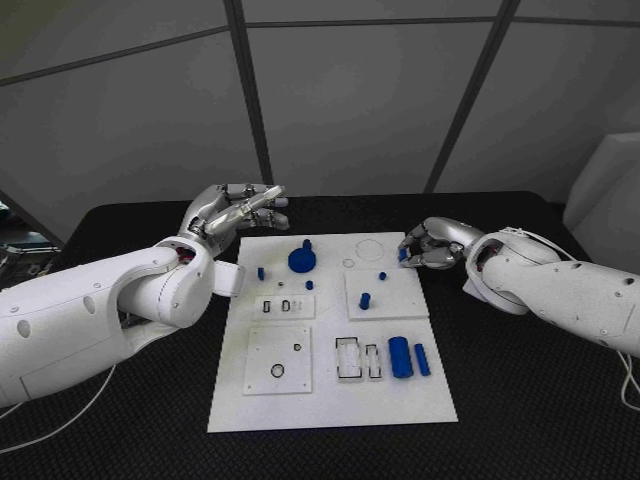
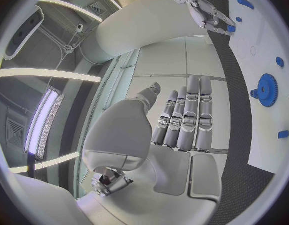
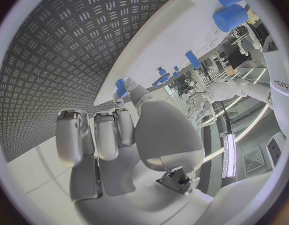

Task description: Assemble the parts on the task board

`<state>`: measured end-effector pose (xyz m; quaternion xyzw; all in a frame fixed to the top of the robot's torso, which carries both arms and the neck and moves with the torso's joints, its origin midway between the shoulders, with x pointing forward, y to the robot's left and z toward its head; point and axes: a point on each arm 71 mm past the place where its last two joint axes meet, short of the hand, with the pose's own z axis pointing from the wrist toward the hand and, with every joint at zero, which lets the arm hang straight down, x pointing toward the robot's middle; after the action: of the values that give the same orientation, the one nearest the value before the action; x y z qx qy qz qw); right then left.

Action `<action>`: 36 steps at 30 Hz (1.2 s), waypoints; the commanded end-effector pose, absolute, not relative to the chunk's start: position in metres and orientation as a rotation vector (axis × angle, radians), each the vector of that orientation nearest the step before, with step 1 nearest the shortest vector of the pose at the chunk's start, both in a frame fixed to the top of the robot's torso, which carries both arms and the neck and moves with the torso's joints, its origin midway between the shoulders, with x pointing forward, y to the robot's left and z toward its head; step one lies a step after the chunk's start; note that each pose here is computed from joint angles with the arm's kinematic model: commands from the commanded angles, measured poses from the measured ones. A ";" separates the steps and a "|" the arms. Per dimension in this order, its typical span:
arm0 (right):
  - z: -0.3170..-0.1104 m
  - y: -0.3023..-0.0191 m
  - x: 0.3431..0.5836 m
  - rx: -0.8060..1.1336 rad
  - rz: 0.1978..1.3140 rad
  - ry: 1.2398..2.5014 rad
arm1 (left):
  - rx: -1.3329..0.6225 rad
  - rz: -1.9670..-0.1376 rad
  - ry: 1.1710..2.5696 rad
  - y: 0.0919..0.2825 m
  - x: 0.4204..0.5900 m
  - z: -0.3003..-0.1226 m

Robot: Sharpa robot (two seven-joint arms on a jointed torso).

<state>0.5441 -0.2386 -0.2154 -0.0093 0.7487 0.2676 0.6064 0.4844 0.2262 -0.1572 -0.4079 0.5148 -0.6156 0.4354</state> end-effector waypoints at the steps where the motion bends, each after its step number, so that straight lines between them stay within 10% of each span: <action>1: -0.215 -0.238 0.544 -0.033 0.613 1.744 | -1.014 -1.543 1.285 0.225 0.484 -0.156; 36: -0.203 -0.237 0.536 0.020 0.631 1.648 | -1.015 -1.542 1.288 0.227 0.484 -0.156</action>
<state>0.5365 -0.2390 -0.2088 -0.0038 0.7332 0.2717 0.6233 0.4843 0.2275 -0.1574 -0.4089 0.5160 -0.6144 0.4348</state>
